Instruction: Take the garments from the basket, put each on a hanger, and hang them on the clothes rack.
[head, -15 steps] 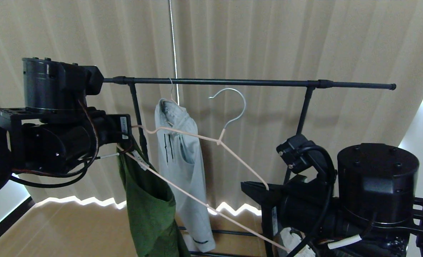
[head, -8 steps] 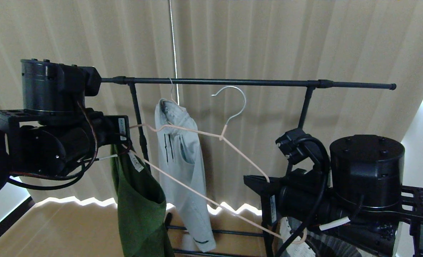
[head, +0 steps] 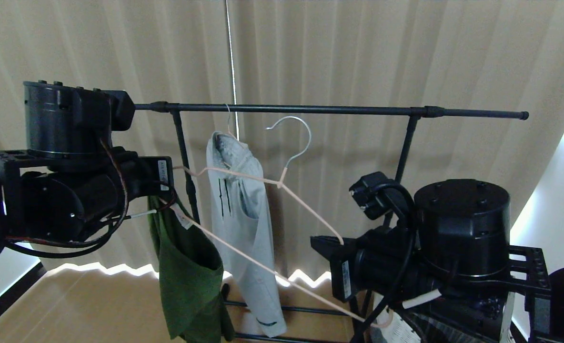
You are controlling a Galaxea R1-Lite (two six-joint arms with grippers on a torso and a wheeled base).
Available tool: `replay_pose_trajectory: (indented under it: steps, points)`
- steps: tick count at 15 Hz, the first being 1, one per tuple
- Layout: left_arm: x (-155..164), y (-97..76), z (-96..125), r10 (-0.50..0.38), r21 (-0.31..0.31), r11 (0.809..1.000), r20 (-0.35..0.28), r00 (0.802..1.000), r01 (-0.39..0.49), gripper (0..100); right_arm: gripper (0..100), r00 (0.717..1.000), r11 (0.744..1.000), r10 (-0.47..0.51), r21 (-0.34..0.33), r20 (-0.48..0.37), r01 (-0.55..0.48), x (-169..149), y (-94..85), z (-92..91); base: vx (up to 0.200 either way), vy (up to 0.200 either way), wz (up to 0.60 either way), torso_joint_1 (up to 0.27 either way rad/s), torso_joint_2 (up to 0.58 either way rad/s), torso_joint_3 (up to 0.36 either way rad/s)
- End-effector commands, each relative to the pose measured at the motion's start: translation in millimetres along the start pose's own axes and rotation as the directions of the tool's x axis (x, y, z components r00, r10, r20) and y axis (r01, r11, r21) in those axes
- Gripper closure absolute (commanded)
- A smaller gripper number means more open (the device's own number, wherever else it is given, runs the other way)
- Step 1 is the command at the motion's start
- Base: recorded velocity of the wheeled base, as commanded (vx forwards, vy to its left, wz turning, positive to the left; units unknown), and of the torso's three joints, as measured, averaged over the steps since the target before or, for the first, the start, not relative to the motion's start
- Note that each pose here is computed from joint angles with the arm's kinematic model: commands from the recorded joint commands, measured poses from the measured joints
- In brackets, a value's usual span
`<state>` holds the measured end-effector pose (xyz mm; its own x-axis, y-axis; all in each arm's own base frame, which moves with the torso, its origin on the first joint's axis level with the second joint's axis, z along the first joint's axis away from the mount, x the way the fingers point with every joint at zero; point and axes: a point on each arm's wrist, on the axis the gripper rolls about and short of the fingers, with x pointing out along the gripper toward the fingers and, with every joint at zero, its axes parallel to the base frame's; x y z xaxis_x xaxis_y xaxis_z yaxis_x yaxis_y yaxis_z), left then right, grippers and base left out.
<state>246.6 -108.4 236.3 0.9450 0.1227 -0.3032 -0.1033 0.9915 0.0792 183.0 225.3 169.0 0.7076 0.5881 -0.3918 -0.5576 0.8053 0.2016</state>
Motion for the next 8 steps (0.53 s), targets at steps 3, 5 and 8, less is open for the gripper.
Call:
replay_pose_trajectory:
  steps: [3,5,8]
  points:
    - [2,-1.0,-1,0.002,0.000,1.000,-0.004,1.000,-0.002,100,100,0.992,0.993,0.108,0.057,-0.061,-0.104,-19,35.8,2.4,0.000,0.000,0.00,0.000,0.00,0.000]
    - [5,-3.4,-1,0.000,-0.005,1.000,0.003,1.000,0.000,100,100,0.988,0.987,0.124,0.115,-0.095,-0.113,-19,47.9,10.2,0.000,0.000,0.00,0.000,0.00,0.000]
    - [10,-10.5,-3,0.007,-0.009,1.000,0.019,1.000,-0.006,100,100,0.982,0.986,0.098,0.147,-0.160,-0.074,-4,53.8,8.0,0.000,0.000,0.00,0.000,0.00,0.000]
